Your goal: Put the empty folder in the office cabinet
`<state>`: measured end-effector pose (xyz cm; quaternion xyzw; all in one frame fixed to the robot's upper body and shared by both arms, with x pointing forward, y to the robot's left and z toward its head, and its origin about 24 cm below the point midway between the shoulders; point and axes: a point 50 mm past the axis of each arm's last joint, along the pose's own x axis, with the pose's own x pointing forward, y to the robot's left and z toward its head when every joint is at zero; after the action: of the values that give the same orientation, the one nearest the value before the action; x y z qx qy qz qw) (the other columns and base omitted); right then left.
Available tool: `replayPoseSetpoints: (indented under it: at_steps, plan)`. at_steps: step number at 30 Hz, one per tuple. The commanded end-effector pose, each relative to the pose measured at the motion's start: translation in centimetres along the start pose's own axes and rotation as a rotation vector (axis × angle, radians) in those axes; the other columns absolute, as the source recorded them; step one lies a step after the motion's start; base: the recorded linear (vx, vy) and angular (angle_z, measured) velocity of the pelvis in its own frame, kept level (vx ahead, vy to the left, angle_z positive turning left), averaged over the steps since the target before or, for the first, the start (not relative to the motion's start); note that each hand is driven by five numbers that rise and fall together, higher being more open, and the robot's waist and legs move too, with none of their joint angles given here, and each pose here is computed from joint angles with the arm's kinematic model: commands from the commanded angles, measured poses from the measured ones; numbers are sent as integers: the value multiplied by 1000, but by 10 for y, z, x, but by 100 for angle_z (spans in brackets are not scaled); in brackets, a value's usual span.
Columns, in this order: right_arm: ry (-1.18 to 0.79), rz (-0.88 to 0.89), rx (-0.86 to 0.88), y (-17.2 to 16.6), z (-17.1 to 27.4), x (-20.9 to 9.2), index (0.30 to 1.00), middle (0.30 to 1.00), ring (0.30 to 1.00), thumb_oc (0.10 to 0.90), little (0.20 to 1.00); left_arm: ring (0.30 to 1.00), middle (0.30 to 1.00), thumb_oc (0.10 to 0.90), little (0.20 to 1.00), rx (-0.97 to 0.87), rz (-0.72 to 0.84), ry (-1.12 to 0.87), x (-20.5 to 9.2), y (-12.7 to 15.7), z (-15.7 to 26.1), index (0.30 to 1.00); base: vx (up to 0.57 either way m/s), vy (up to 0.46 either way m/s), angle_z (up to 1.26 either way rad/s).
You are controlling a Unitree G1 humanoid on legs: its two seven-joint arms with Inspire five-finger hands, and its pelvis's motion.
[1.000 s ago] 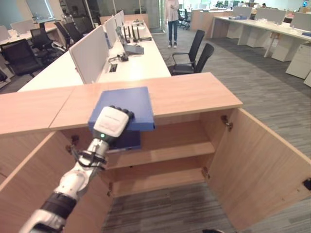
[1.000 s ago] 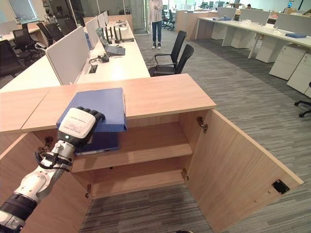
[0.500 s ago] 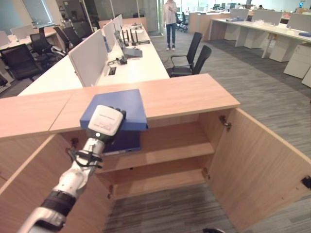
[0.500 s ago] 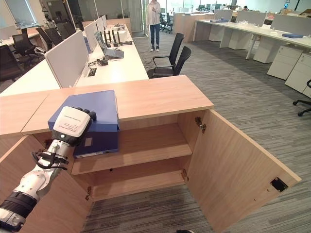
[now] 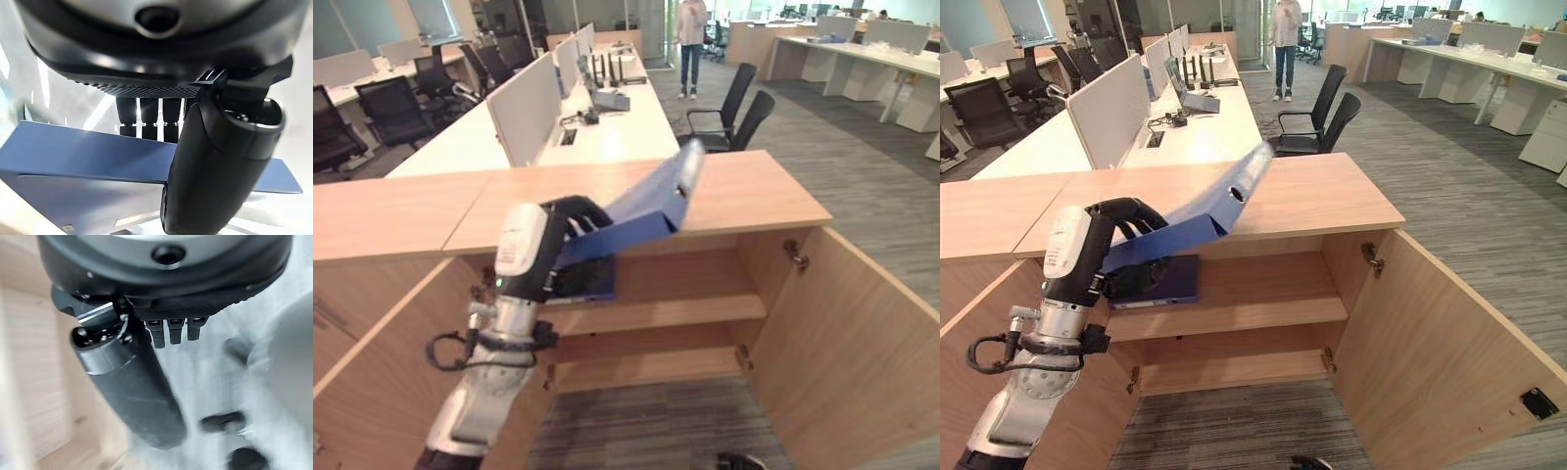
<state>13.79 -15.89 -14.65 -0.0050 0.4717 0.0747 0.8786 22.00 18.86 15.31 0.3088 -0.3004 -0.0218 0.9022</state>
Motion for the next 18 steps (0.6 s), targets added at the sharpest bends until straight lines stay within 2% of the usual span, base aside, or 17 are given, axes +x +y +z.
replayPoseSetpoints:
  at_steps: [1, 2, 4, 5, 7, 9, 12, 18]
  plan:
    - [-598, 98, -29, -7, 134, -28, 900, 900, 900, 800, 900, 300, 300, 400, 300, -403, -43, -35, -9, 22, 15, 300, 0, 0, 0]
    - [-595, 98, -29, -8, 132, -29, 900, 900, 900, 800, 900, 300, 300, 400, 300, -410, -45, -33, -9, 22, 15, 300, 0, 0, 0]
    - [-772, 90, -43, -20, 163, -55, 900, 900, 900, 800, 900, 300, 300, 400, 300, -531, -44, 8, -20, 29, 13, 300, -10, 21, 7]
    - [-920, 84, -57, -32, 185, -82, 900, 900, 900, 800, 900, 300, 300, 400, 300, -665, -14, 37, -29, 38, 8, 300, -5, 29, 11]
    - [-979, 90, -49, -34, 191, -93, 900, 900, 900, 800, 900, 300, 300, 400, 300, -732, 20, 53, -34, 41, 4, 300, 0, 22, 12]
    - [-1136, 79, -49, -45, 209, -123, 900, 900, 900, 800, 900, 300, 300, 400, 300, -886, 141, 72, -45, 50, -7, 300, 3, 18, 12]
    - [-1248, 44, -20, -50, 221, -141, 900, 900, 900, 800, 900, 300, 300, 400, 300, -970, 246, 84, -55, 52, -15, 300, -1, 5, 2]
    - [-1261, 8, -19, -55, 221, -145, 900, 900, 900, 800, 900, 300, 300, 400, 300, -976, 284, 132, -64, 52, -22, 300, -7, -1, 7]
